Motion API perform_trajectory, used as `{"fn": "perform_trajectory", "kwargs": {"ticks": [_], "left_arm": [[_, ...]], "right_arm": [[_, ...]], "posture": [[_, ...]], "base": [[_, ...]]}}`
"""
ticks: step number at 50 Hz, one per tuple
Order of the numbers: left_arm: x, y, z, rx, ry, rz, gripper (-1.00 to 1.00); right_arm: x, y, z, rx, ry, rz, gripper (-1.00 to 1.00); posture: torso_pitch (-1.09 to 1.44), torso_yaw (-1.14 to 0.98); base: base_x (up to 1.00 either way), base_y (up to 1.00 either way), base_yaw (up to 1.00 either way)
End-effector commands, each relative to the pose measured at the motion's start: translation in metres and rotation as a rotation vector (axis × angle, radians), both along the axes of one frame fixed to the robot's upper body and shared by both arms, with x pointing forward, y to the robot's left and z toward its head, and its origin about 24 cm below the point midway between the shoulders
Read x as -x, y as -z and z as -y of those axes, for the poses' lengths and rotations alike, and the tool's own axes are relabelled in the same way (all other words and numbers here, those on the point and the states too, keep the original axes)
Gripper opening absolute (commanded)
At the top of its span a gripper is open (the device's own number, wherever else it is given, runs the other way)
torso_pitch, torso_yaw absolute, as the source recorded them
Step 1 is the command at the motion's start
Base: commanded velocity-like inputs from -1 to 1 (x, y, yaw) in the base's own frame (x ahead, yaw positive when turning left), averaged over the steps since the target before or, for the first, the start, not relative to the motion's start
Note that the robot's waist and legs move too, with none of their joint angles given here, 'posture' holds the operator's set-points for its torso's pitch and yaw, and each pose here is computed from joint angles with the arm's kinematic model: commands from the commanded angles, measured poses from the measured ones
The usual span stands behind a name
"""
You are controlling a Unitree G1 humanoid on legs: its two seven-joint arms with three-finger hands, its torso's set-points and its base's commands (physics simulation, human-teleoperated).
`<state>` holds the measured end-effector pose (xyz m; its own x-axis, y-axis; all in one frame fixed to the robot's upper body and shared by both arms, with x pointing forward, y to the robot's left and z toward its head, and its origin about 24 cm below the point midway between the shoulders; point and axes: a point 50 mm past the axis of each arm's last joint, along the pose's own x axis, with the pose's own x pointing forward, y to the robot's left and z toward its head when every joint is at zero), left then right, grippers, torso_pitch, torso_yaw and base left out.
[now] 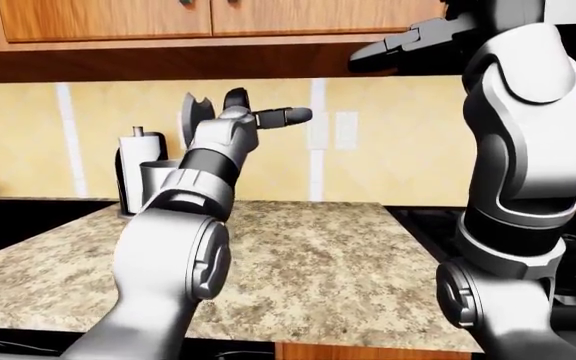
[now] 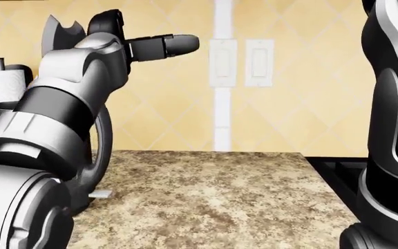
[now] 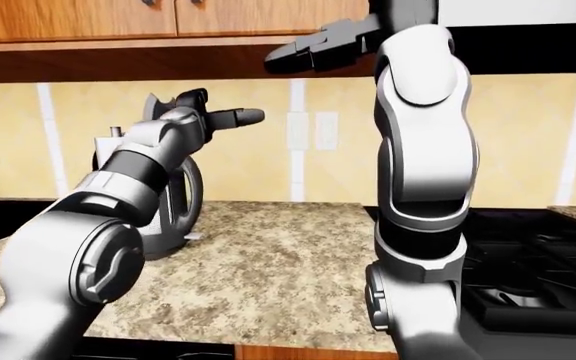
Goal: Close the lid of the electric kettle.
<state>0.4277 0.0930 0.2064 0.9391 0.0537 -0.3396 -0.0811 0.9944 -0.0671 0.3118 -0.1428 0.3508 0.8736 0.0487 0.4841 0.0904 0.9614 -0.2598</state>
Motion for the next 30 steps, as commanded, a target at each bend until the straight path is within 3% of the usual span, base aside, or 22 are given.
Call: {"fn": "perform_trajectory", "kwargs": {"ticks": [1,15,30], "left_arm": [[-0.003,-0.030,-0.003,0.011,-0.026,0.114,1.00],[-0.004,-0.024,-0.022,0.026,-0.096,0.112,1.00],[-0.005,-0.017,-0.035,0.039,-0.134,0.110,1.00]], "right_arm": [[0.004,-0.010,0.001,-0.002,0.005,0.042,1.00],[0.003,-0.009,0.001,-0.001,0.006,0.042,1.00],[0.003,-0.009,0.000,0.003,0.005,0.041,1.00]], "posture": [[-0.83,0.00],[-0.83,0.00],[-0.83,0.00]], "base": [[0.00,0.00,0.00],[0.00,0.00,0.00],[0.00,0.00,0.00]]}}
